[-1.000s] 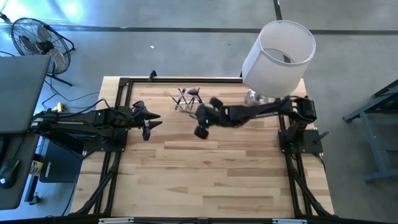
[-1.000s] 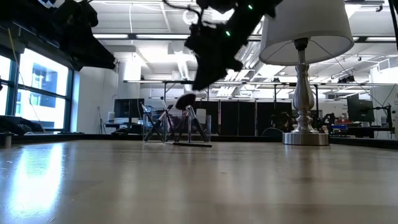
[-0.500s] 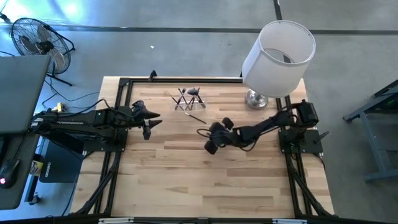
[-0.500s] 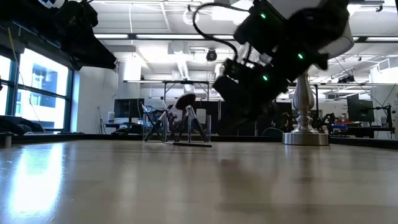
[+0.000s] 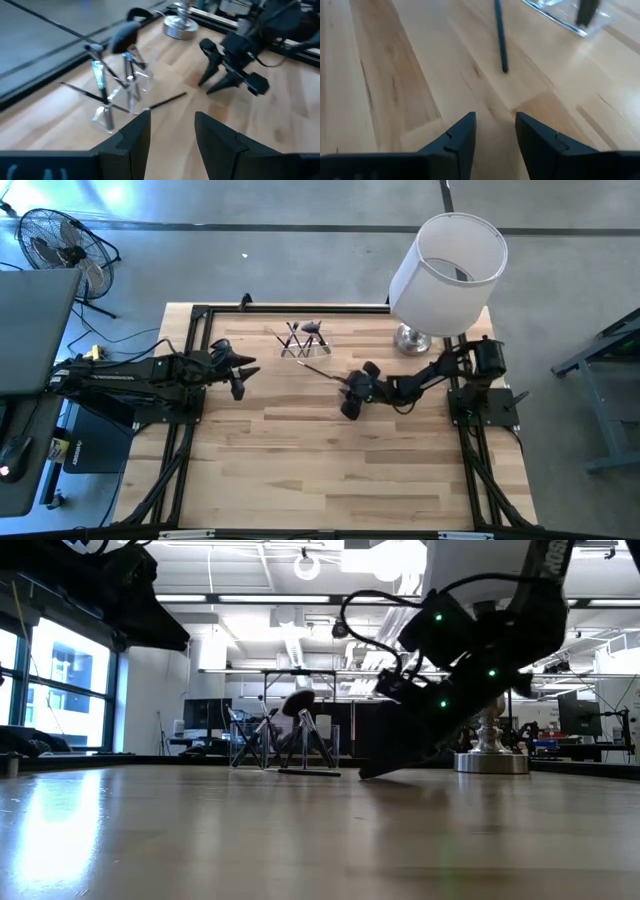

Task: Put items in baskets/containers
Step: Put the liner brush into the transparent organizer

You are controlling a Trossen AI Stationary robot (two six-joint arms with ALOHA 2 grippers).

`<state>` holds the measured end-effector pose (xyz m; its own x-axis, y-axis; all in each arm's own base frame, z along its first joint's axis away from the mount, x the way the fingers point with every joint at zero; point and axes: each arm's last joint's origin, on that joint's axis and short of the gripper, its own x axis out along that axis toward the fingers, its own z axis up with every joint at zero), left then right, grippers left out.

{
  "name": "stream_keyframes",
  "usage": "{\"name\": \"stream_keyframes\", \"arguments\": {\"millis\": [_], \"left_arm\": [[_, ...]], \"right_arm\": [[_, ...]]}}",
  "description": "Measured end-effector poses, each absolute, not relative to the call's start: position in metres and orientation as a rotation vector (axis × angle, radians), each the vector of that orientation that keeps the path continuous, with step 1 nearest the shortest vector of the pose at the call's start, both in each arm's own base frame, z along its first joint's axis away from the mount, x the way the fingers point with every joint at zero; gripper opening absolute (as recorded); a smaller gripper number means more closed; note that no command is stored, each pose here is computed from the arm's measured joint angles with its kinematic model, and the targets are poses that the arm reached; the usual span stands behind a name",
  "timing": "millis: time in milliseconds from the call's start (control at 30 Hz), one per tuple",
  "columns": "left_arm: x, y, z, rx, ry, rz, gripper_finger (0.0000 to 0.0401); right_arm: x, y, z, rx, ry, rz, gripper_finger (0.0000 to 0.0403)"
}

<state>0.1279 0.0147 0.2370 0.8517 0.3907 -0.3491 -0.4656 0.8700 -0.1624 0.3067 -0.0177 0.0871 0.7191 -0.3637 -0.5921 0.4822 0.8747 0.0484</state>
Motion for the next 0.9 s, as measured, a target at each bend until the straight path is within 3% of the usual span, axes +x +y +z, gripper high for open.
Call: {"name": "stream_keyframes", "arguments": {"millis": [300, 900], "left_arm": [[0.128, 0.016, 0.238, -0.267, 0.292, 0.501, 0.0152], [0.127, 0.016, 0.237, -0.279, 0.296, 0.509, 0.0152]], "right_arm": [[0.324, -0.036, 0.075, 0.155, 0.612, -0.484, 0.0163], [0.348, -0.069, 0.065, 0.075, 0.650, -0.446, 0.0136]]}}
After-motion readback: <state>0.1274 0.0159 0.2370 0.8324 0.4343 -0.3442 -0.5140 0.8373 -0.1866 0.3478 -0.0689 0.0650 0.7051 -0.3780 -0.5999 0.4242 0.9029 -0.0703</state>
